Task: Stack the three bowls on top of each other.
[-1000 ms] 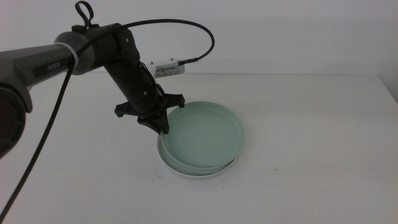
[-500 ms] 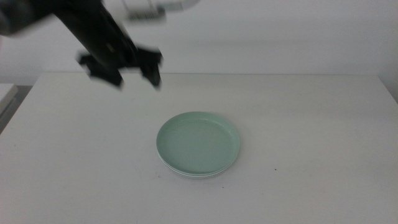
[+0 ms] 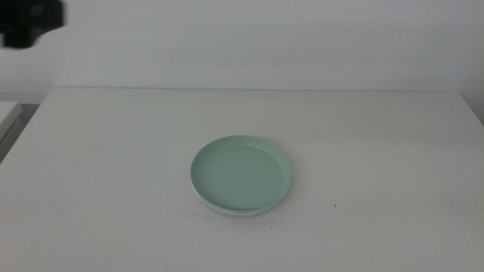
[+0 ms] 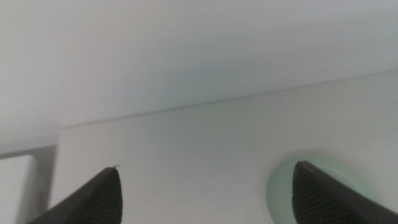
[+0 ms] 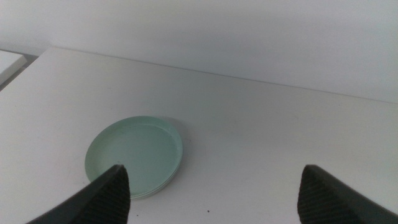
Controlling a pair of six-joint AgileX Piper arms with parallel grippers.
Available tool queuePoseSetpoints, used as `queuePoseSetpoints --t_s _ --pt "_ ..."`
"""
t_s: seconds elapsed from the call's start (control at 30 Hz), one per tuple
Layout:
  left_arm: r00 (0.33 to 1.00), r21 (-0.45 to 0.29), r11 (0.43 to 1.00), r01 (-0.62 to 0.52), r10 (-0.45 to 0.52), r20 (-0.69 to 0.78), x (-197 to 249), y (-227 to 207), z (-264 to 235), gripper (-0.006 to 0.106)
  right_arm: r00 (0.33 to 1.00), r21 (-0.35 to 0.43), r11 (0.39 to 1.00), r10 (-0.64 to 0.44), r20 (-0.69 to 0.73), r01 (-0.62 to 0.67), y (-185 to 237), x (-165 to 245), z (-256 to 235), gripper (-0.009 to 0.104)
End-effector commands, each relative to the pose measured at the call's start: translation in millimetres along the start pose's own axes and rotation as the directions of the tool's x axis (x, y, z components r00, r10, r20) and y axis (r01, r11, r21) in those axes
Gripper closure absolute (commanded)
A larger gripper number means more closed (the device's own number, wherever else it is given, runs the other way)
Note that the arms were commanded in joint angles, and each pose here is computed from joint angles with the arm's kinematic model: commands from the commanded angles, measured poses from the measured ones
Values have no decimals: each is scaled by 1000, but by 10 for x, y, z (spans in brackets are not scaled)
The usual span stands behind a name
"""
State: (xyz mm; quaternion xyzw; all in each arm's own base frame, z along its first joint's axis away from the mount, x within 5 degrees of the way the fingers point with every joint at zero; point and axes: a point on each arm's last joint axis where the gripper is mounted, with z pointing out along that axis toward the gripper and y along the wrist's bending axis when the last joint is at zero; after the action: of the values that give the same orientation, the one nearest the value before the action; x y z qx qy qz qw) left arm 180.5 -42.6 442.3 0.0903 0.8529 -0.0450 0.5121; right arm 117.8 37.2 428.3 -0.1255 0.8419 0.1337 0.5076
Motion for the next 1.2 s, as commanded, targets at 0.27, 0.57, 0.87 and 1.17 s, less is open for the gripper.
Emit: queuePoseSetpoints --t_s 0.27,0.57,0.87,1.17 --pt "991 -27 1000 12 -9 130 200 48 -299 7 1000 8 1000 -1 12 1 -9 -3 -7 10" --pt "978 -13 1000 10 -7 207 134 37 -326 7 1000 8 1000 -1 12 1 -9 -3 -7 10" --pt "974 -48 999 -21 31 224 115 62 -334 7 1000 8 1000 -1 12 1 -9 -3 -7 10" --pt "957 -73 997 -1 22 290 148 171 -383 7 1000 8 1000 -1 12 1 -9 -3 -7 10"
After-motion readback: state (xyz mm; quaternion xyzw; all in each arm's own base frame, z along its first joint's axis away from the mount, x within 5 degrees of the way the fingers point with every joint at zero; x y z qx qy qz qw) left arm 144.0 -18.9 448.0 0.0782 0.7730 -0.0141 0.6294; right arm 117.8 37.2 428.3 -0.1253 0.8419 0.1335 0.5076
